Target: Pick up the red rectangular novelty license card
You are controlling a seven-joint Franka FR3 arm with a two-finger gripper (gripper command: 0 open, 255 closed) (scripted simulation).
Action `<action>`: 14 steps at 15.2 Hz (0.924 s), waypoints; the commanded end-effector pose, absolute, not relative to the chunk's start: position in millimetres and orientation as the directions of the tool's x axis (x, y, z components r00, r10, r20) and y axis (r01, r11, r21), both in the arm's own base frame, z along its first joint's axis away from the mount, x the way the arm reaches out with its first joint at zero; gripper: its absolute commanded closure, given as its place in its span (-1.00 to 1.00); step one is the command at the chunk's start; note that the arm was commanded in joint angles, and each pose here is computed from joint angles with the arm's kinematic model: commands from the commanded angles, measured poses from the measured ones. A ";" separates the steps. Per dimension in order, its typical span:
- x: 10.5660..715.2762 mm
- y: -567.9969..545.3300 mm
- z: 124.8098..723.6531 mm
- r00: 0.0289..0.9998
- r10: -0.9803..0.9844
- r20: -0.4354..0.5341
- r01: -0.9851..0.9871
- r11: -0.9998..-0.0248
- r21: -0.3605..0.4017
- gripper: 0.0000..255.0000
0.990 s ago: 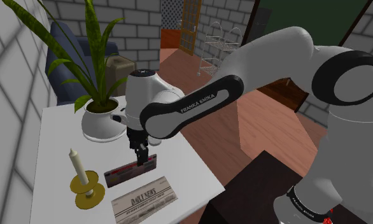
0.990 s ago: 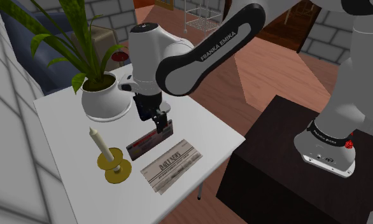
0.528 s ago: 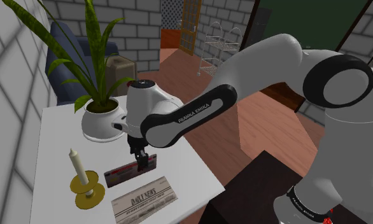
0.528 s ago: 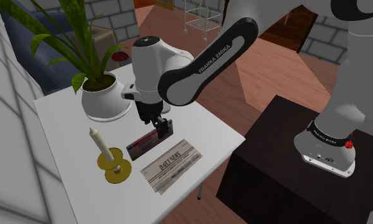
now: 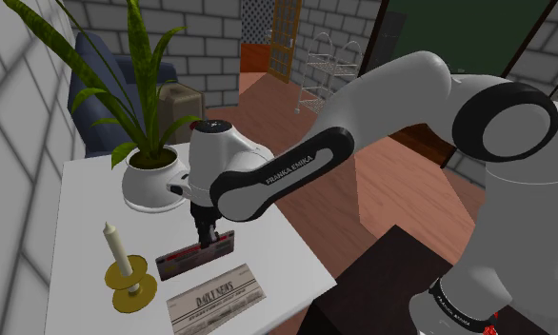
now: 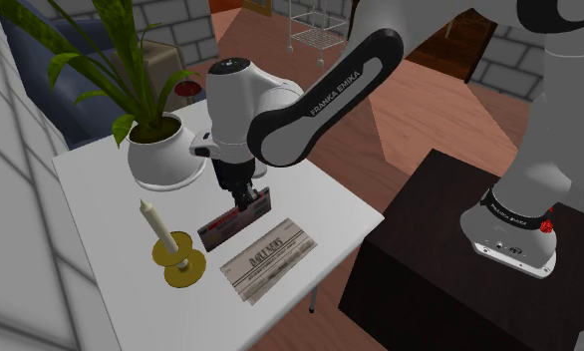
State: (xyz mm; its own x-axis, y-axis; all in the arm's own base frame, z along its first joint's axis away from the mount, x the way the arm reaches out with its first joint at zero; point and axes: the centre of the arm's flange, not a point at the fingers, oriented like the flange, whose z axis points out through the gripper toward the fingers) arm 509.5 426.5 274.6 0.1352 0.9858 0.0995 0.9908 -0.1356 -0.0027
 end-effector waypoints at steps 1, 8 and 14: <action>509.4 426.6 274.5 0.135 0.986 0.099 0.991 -0.135 -0.003 1.00; 509.5 426.5 306.1 0.135 0.986 0.099 0.991 -0.135 -0.003 1.00; 509.5 426.5 337.8 0.135 0.986 0.099 0.991 -0.135 -0.003 1.00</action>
State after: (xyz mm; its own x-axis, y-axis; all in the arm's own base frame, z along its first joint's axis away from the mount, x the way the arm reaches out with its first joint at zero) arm 509.2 425.8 333.4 0.1350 0.9858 0.0995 0.9908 -0.1354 -0.0027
